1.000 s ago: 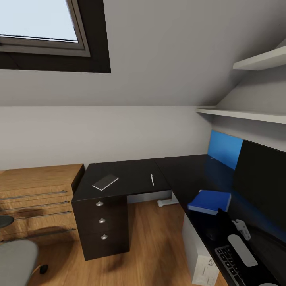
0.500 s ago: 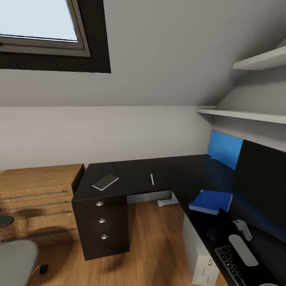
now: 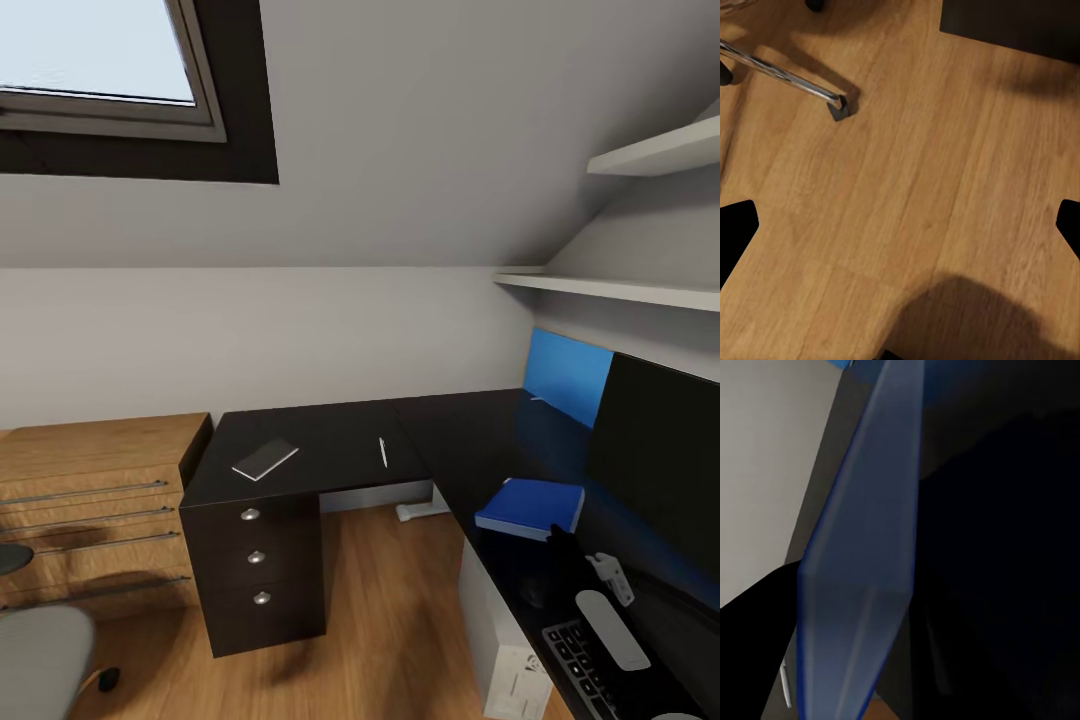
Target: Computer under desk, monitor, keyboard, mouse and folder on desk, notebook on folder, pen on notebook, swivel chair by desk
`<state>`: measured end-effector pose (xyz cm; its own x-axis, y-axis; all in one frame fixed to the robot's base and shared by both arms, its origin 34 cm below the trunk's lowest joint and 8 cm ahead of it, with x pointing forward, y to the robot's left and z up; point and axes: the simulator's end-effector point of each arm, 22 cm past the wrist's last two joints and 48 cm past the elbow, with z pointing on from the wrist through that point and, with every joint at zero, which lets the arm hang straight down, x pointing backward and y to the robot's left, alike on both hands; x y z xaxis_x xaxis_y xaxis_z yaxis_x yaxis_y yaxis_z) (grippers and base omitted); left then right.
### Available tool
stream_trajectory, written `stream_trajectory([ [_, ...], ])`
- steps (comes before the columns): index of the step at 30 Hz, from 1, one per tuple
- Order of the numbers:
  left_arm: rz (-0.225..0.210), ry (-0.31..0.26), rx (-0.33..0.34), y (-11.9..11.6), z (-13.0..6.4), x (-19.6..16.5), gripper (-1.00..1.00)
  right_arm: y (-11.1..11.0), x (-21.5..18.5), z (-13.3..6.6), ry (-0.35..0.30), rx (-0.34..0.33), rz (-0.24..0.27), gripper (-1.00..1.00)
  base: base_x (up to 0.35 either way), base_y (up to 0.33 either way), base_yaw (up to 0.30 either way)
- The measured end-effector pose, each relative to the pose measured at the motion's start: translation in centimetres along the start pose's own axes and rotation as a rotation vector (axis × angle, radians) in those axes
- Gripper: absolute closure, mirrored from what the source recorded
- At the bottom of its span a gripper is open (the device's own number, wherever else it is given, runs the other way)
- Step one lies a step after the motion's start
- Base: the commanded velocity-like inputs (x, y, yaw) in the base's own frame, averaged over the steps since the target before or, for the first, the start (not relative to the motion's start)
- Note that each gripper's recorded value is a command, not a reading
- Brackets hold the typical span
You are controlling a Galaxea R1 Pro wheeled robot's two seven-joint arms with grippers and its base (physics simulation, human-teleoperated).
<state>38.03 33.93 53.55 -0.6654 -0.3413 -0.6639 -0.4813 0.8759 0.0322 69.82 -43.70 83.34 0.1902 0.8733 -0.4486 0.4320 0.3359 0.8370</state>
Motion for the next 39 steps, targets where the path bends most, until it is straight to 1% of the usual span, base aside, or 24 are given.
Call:
stream_trajectory([
  [9, -0.002, 0.000, -0.001, 0.0, 0.0, 0.0, -1.00, 0.0, 0.0, 0.0, -0.001, 0.000, -0.003, 1.00, 0.074, 0.000, 0.000],
  [20, -0.007, 0.002, -0.014, 0.4, 0.0, 0.0, -1.00, 0.0, 0.1, 0.0, -0.001, 0.000, -0.004, 1.00, 0.006, 0.000, 0.000],
  [25, -0.009, 0.002, -0.016, 0.4, 0.6, 0.5, -1.00, -0.4, 0.3, 0.2, -0.002, -0.006, -0.014, 1.00, 0.000, 0.000, 0.000],
  [36, -0.010, 0.004, -0.016, 0.4, 2.0, 1.8, -1.00, -0.9, 0.9, 0.7, -0.009, -0.032, -0.007, 1.00, 0.000, 0.000, 0.000],
  [39, -0.009, 0.004, -0.016, 0.4, 2.0, 1.8, -1.00, -0.8, 0.9, 0.7, -0.008, -0.033, -0.011, 1.00, 0.000, 0.000, 0.000],
])
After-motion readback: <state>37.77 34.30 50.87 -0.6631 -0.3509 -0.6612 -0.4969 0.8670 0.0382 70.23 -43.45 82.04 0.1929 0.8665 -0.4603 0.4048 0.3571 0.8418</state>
